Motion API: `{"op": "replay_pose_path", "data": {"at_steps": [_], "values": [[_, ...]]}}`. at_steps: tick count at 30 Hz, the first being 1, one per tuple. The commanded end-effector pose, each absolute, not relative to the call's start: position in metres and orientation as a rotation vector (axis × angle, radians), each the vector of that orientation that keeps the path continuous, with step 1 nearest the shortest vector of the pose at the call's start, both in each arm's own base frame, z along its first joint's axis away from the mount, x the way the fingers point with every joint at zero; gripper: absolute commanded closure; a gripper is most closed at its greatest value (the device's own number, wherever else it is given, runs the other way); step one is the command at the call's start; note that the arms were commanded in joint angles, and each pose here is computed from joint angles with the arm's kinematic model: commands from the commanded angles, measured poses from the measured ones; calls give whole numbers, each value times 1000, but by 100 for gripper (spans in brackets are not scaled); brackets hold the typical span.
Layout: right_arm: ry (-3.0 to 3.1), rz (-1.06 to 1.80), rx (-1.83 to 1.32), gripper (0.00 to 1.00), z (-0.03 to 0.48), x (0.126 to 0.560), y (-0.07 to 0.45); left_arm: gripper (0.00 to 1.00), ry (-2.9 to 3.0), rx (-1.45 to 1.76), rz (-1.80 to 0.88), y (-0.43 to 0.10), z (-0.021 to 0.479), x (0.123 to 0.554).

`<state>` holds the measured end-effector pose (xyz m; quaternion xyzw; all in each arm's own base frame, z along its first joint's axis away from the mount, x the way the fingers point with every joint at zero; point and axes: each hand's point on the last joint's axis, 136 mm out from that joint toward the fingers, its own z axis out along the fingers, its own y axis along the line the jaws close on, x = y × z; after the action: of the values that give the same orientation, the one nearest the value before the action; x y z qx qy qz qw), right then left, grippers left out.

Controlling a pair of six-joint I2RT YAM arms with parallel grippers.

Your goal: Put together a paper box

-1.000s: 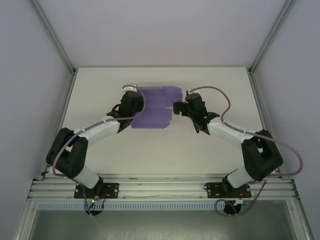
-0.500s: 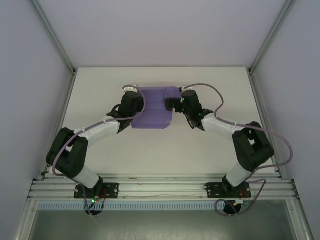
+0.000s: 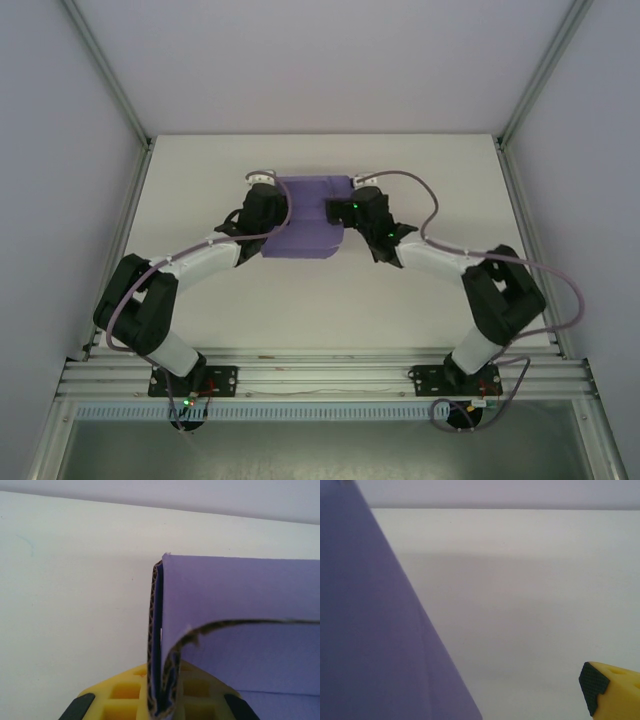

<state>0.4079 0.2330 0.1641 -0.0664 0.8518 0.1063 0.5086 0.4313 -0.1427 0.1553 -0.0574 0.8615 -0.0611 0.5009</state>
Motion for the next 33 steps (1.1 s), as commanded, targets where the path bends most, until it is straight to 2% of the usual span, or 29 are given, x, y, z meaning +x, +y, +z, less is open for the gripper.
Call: {"op": "replay_pose_path", "data": {"at_steps": [1, 5, 9, 13, 18, 22, 24, 26, 29, 33], "values": [[2027, 248, -165, 0, 193, 385, 210, 100, 2078, -145, -129, -143, 158, 435], [2035, 351, -165, 0, 209, 361, 186, 100, 2064, -114, -115, -142, 161, 433], [2026, 381, -75, 0, 213, 359, 147, 100, 2053, -110, -109, -140, 164, 433], [2091, 483, -20, 11, 197, 370, 126, 100, 2047, -60, -156, -149, 164, 431], [2150, 656, -230, 22, 188, 386, 159, 100, 2053, -26, -168, -153, 161, 432], [2132, 815, -378, 44, 188, 398, 190, 100, 2062, -15, -184, -157, 158, 433], [2128, 900, -461, 52, 188, 397, 207, 100, 2062, -18, -180, -157, 158, 434], [2093, 993, -564, 54, 189, 389, 223, 100, 2061, -16, -176, -157, 159, 434], [2059, 1107, -652, 64, 185, 377, 240, 100, 2066, -14, -163, -156, 158, 435], [2050, 1100, -774, 63, 180, 365, 258, 100, 2072, 1, -151, -156, 156, 436]]}}
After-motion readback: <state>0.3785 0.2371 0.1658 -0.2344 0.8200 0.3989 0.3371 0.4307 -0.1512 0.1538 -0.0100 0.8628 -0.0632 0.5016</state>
